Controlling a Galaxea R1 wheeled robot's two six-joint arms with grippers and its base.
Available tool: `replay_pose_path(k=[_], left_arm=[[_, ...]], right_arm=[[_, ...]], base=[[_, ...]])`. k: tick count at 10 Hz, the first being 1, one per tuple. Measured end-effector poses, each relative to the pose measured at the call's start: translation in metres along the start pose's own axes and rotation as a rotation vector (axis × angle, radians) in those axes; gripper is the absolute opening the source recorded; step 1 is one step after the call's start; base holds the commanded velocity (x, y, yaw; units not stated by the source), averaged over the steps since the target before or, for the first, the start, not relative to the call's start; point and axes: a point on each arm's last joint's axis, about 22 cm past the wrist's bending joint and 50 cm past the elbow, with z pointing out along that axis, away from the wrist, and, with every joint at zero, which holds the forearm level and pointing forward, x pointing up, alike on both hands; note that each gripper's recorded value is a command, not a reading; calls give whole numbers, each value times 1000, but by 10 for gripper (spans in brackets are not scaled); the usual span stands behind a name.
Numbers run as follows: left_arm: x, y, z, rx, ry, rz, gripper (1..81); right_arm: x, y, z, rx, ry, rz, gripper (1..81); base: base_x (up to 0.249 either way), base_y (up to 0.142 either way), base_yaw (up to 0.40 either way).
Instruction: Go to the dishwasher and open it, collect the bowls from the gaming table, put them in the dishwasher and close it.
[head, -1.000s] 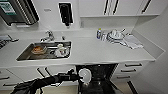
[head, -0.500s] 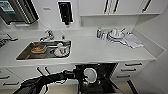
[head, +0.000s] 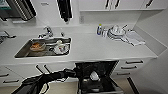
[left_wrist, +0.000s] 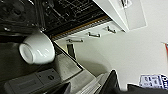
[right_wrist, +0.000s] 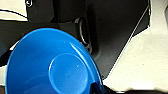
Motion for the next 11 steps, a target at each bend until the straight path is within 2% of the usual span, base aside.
replay_pose_path(k=[4, 5, 7, 9, 10, 11], left_arm=[[-3, -35, -32, 50, 10, -22, 811], [-15, -48, -38, 67, 1, -32, 811], [-52, -76, -56, 96, -32, -47, 811], [-98, -110, -89, 135, -61, -48, 811], [-136, -128, -102, 154, -87, -57, 811], [-182, -140, -111, 159, -127, -60, 811]], right_arm=[[2, 0, 0, 0, 2, -5, 10], [2, 0, 0, -1, 1, -5, 10], [2, 1, 0, -2, 1, -5, 10], [4, 3, -2, 2, 8, -5, 10], [6, 4, -3, 6, 14, -5, 10], [9, 4, -5, 24, 30, -5, 10]], base=[[0, 0, 0], [0, 0, 0], [0, 0, 0], [0, 0, 0], [0, 0, 0], [0, 0, 0]])
